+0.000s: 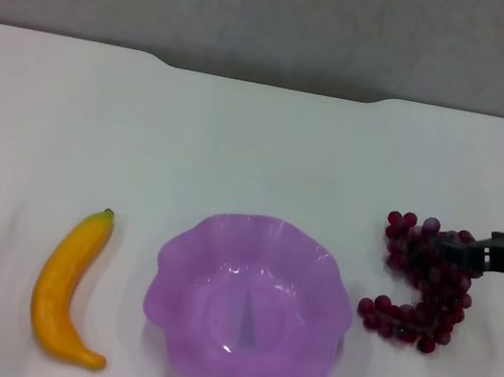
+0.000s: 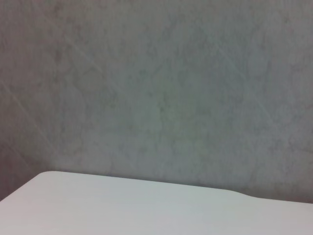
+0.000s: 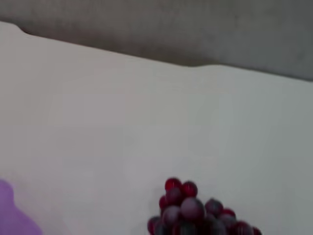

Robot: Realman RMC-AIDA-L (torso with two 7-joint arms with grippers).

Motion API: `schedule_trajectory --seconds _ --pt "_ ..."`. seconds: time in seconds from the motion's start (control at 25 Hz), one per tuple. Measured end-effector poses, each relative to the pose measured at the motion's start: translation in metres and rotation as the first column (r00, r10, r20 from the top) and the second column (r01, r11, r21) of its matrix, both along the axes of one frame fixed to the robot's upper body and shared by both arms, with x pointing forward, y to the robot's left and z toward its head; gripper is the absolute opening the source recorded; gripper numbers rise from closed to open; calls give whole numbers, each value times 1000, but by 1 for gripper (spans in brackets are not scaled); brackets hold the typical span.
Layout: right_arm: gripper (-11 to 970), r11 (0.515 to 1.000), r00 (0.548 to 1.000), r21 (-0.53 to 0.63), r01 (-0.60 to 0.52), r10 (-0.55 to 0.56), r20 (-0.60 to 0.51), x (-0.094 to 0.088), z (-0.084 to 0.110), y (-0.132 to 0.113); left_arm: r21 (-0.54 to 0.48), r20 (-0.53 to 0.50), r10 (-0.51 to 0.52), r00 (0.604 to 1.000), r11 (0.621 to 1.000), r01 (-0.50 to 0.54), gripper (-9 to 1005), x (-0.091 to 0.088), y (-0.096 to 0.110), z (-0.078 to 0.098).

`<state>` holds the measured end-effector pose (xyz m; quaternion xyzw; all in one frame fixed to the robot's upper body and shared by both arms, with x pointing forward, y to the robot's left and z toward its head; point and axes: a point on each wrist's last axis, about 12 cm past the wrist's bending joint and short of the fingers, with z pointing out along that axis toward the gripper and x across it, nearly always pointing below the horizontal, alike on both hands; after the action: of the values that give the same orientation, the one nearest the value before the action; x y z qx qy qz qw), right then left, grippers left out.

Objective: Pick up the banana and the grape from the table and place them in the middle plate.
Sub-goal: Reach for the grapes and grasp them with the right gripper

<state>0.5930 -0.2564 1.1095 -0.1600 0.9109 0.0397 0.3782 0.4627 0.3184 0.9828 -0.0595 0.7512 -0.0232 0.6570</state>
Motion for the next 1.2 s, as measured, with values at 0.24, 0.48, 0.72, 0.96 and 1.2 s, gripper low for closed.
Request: schedule_trajectory --seconds 0.24,0.48,0.72,0.96,1.2 --pt "777 999 997 13 36 -35 -65 1 -20 -5 -2 2 -3 1000 1000 3 876 1 -1 0" --pt "774 999 995 12 51 -49 -85 1 -39 -7 -3 2 -2 1000 1000 2 876 1 -1 0" --pt "771 999 997 -3 48 -49 -52 3 -48 -6 -5 4 -8 1000 1000 8 876 2 -3 1" --pt "764 999 998 -21 33 -34 -49 -2 -60 -2 -5 4 -9 1000 1000 9 876 2 -3 1" --pt "754 999 999 -45 13 -14 -30 -2 -69 1 -6 4 -9 1000 1000 9 876 2 -3 1"
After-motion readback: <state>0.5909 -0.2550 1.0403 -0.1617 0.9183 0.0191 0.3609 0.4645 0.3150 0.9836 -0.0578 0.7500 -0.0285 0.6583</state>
